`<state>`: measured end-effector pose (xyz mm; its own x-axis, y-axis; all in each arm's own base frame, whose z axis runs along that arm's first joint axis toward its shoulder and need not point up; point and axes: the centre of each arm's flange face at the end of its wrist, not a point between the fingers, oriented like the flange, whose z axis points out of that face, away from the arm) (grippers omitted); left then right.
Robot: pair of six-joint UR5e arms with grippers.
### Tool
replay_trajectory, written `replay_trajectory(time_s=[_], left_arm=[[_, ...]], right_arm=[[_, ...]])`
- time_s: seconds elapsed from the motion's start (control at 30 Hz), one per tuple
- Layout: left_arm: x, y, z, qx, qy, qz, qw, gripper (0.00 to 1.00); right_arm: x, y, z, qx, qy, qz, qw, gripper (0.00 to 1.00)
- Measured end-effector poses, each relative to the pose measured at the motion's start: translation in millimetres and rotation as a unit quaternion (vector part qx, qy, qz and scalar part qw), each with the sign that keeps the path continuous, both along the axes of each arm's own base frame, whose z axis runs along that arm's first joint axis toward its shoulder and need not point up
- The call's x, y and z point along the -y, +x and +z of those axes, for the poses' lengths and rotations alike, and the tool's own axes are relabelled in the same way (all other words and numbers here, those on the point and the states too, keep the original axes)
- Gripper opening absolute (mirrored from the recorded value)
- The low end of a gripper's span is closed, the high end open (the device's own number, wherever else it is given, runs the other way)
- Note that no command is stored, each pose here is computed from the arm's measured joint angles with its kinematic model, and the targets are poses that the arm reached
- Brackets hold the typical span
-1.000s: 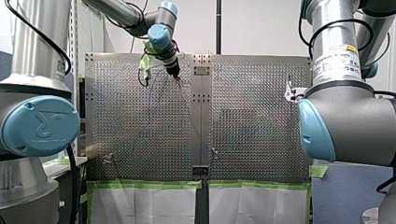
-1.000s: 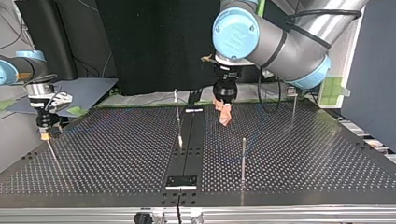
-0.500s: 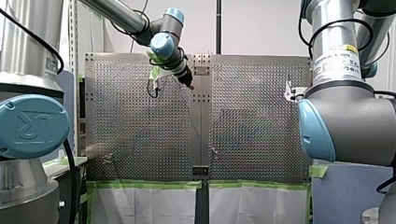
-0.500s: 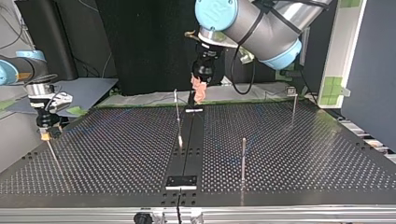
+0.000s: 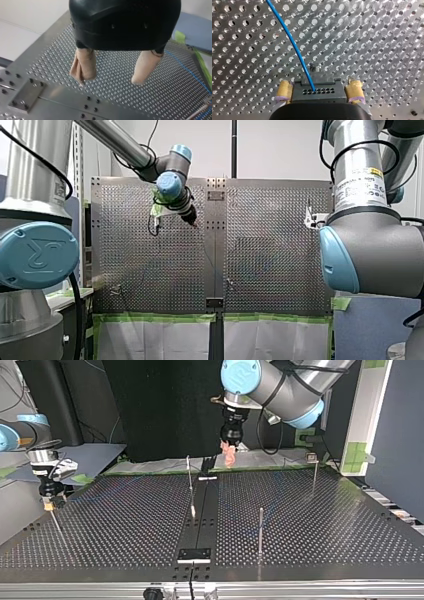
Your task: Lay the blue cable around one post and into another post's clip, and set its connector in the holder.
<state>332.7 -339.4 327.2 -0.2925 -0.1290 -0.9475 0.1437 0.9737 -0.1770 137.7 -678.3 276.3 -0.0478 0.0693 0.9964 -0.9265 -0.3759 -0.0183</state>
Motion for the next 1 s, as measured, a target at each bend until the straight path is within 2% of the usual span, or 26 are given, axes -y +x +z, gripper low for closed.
replay_trajectory(time_s=[0.17, 0.43, 0.7, 1.0], left_arm=[[-4.7, 0.7, -21.7, -0.008, 0.0, 0.003, 1.0, 0.99], [-9.6, -2.4, -78.0, -0.037, 0.01, 0.01, 0.9992, 0.99], [-17.7, -15.2, -136.5, -0.063, 0.049, 0.018, 0.9966, 0.99], [-27.4, -32.8, -186.3, -0.09, 0.072, 0.018, 0.9932, 0.99]], right_arm=[[0.0, 0.5, 0.2, 0.0, 0.0, 0.0, 1.0, 0.99], [-0.2, 1.9, 0.5, 0.0, 0.0, 0.001, 1.0, 0.99], [-0.6, 3.8, 0.8, 0.0, 0.0, 0.003, 1.0, 0.99], [-0.8, 4.7, 0.8, 0.0, 0.0, 0.003, 1.0, 0.99]])
